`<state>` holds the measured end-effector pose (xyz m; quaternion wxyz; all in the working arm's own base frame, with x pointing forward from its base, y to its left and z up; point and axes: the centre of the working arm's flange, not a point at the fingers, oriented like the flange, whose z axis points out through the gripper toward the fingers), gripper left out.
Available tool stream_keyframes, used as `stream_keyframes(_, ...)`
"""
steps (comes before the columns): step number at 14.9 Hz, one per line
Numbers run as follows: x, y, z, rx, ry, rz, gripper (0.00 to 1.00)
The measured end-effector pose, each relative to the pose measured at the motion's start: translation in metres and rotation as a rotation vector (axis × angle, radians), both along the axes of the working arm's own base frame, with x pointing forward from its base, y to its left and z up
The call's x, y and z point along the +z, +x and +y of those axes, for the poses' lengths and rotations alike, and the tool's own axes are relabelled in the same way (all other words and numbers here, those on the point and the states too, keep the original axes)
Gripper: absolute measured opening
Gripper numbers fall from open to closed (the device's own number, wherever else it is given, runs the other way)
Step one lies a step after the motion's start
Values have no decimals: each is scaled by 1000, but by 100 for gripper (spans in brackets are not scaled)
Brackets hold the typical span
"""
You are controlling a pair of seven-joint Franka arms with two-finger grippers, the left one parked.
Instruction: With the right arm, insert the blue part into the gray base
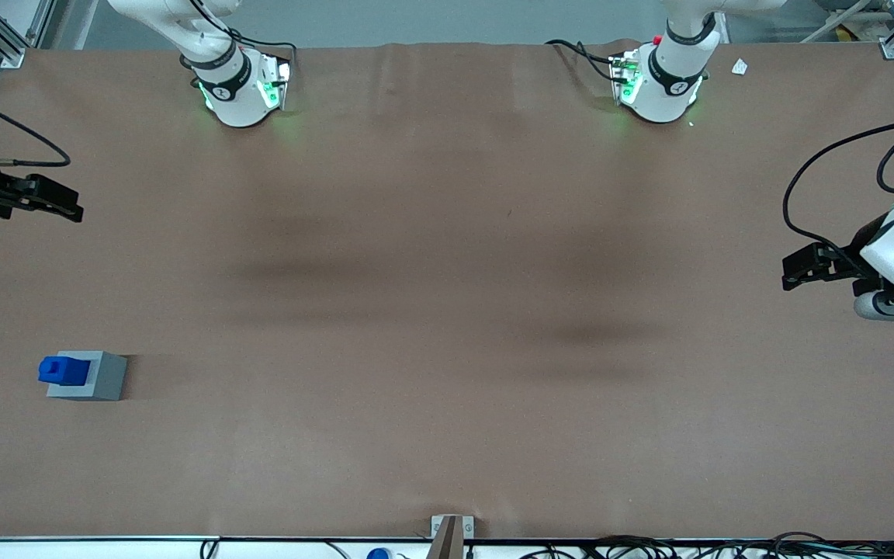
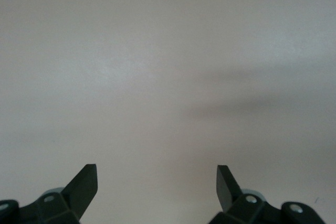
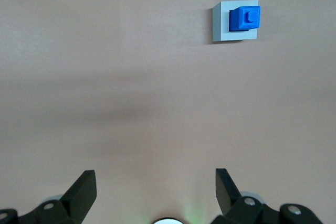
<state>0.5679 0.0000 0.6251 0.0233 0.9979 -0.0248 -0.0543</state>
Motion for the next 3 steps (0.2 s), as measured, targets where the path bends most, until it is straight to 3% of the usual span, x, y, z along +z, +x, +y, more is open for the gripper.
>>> stream_keyframes(3,9,-2,-8,-13,-1,-27,100)
